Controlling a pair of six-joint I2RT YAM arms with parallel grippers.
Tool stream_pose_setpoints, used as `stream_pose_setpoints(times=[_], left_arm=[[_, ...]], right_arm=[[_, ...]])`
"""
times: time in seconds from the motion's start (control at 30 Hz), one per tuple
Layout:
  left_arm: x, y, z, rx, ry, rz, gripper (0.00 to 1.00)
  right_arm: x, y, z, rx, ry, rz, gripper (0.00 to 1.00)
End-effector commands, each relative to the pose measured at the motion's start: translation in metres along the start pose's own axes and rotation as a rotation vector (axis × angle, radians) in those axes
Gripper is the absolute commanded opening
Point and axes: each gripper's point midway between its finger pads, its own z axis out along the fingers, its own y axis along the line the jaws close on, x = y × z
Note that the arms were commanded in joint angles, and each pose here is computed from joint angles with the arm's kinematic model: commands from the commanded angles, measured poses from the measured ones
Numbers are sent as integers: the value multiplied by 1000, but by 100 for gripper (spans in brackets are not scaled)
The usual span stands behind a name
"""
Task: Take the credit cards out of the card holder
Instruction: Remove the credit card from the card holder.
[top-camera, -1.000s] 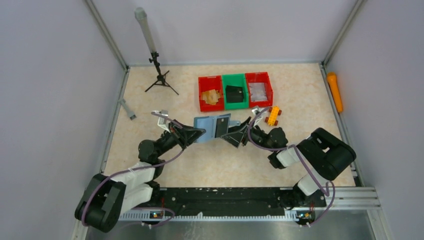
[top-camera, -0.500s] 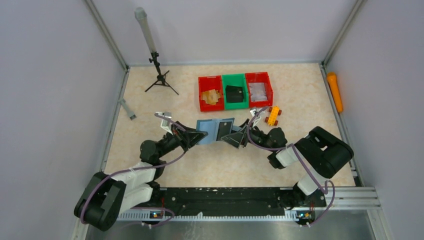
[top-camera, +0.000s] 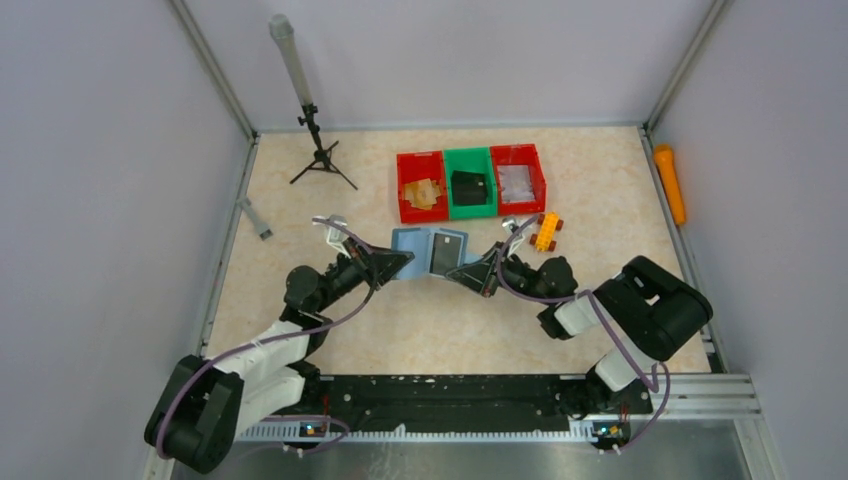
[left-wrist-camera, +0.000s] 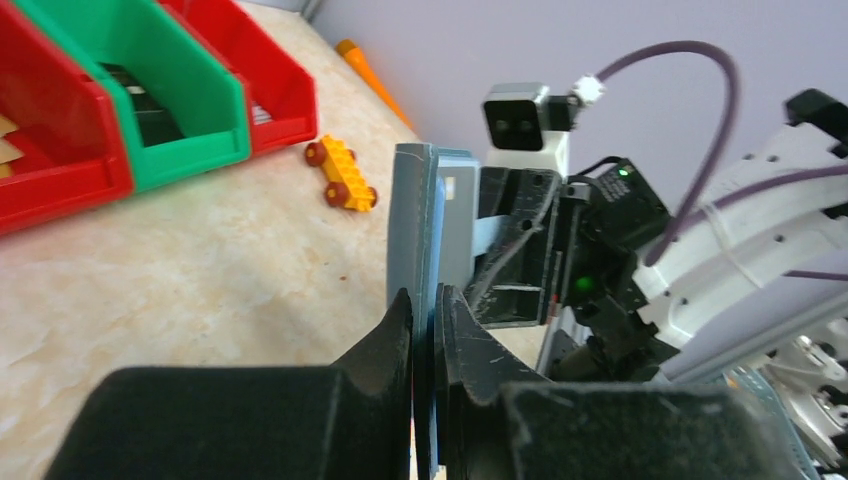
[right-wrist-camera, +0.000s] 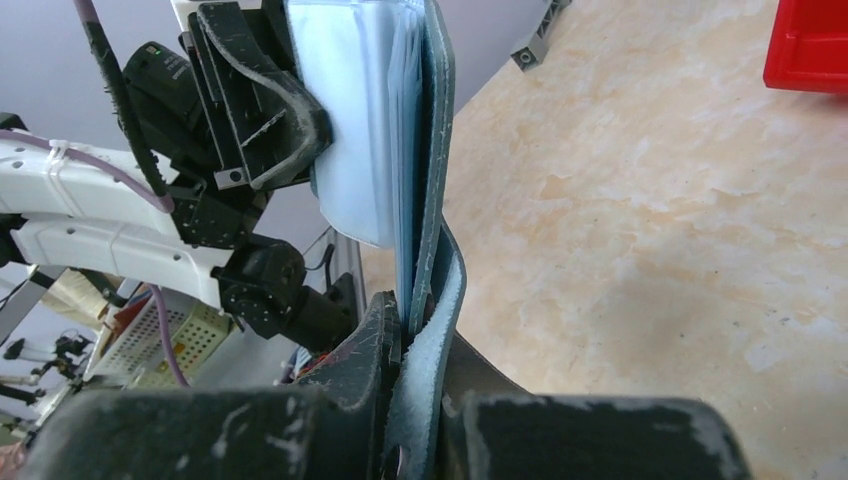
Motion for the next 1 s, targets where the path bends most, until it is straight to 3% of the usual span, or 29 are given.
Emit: stream_pose_setpoints(times=[0.0, 0.1, 0.27, 0.47, 0.6, 0.7, 0.8, 0.97], left_arm=[[-9, 22, 7, -128, -4, 40, 0], [-9, 29, 6, -159, -7, 40, 7], [-4, 62, 1, -338, 31, 49, 41], [-12, 83, -10, -497, 32, 91, 56], [-20, 94, -20, -595, 19, 115, 57], [-22, 85, -19, -556, 18, 116, 57], [-16, 59, -9, -399, 46, 119, 57], [0, 18, 10, -104, 103, 76, 39]], right_arm=[[-27, 22, 3, -90, -86, -136, 0], [-26, 14, 3, -53, -76, -140, 0], [-26, -4, 2, 28, -66, -133, 0], [-16, -57, 8, 254, 21, -69, 0], [-10, -81, 5, 370, 55, -60, 0], [-9, -90, 2, 422, 68, -61, 0], [-7, -94, 2, 440, 87, -56, 0], [-3, -80, 11, 346, 110, -33, 0]])
